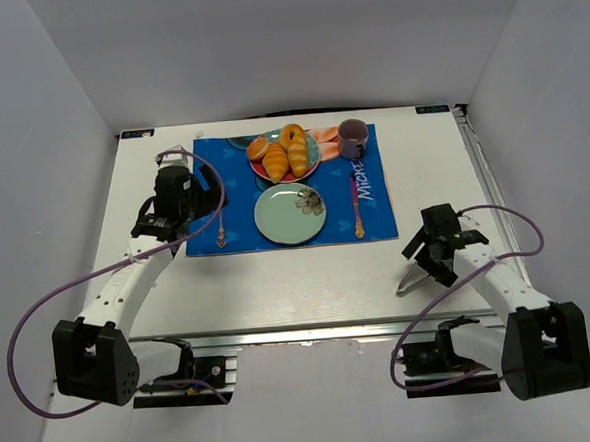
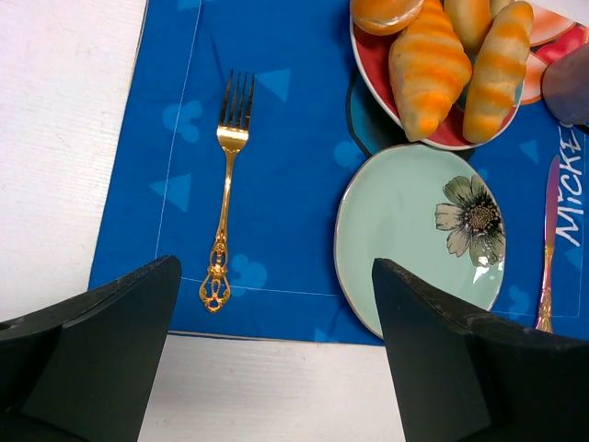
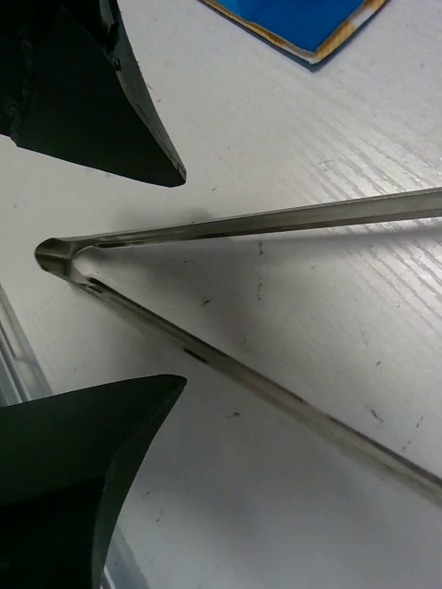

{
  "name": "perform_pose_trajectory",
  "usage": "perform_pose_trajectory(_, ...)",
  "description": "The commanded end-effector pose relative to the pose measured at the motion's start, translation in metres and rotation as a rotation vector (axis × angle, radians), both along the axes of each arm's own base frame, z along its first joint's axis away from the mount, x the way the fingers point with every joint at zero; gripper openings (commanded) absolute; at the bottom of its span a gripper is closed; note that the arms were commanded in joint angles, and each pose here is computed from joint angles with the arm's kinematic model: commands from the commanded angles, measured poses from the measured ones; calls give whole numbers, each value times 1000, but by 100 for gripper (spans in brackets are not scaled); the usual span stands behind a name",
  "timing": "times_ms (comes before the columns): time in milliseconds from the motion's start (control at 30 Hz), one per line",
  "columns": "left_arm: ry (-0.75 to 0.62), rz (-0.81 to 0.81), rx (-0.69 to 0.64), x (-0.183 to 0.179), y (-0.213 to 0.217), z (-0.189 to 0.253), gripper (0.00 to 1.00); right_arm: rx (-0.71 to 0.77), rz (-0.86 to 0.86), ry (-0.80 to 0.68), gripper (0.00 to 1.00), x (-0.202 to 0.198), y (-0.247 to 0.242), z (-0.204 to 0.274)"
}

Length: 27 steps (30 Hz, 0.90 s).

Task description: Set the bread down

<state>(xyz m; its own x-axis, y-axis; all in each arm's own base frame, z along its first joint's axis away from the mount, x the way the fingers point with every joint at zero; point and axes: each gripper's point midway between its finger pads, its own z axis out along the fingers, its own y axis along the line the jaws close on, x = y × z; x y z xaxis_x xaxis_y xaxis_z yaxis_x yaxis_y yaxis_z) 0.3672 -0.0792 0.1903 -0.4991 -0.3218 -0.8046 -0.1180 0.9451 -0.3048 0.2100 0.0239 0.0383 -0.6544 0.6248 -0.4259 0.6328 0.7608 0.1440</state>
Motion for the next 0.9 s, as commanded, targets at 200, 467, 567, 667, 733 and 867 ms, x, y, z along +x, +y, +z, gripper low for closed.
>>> perform_pose_trajectory(200, -1, 9, 7, -1, 3, 0, 96, -14, 1, -33, 89, 26, 2, -10)
perform_pose_trajectory(467, 4, 22, 28, -1, 7, -2, 96, -45, -6, 23, 80, 26, -3, -24)
perform_pose_trajectory(567, 8, 26, 43, -1, 10, -1, 96, -48, -4, 32, 66, 26, -3, -25)
perform_pose_trajectory(667, 6, 34, 60, -1, 13, 1, 96, -55, -9, -4, 49, 34, -4, -11)
perform_pose_trajectory(733, 2, 40, 70, 0, 15, 3, 96, -76, 4, -53, 46, 44, -7, 14)
perform_pose_trajectory(867, -9, 59, 78, 4, 18, 8, 96, -119, 39, -160, 45, 65, -11, 70)
